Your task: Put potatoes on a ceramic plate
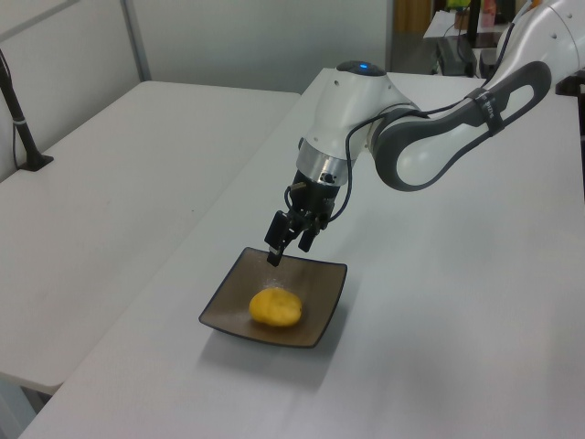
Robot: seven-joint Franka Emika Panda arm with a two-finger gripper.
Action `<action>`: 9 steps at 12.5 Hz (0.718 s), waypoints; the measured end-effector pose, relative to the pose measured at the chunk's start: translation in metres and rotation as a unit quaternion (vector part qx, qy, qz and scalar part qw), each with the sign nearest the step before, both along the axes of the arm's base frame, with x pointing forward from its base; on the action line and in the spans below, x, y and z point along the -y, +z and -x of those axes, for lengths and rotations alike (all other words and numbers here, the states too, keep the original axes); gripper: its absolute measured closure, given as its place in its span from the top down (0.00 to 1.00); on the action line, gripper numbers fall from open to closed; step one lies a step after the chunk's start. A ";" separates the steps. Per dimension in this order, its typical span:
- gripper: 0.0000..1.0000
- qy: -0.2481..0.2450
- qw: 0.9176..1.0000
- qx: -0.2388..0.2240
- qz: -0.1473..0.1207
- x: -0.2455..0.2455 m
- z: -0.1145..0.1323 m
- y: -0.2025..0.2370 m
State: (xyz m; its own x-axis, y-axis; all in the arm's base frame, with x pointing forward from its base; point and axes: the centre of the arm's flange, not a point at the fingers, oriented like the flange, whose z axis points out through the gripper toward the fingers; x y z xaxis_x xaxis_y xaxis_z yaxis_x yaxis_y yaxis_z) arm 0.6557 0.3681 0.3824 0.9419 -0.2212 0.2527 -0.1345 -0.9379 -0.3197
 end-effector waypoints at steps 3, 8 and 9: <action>1.00 0.004 1.000 0.019 0.004 0.000 -0.002 0.017; 1.00 0.046 0.993 -0.057 0.090 0.014 0.022 0.023; 1.00 0.053 0.991 -0.063 0.102 0.022 0.028 0.027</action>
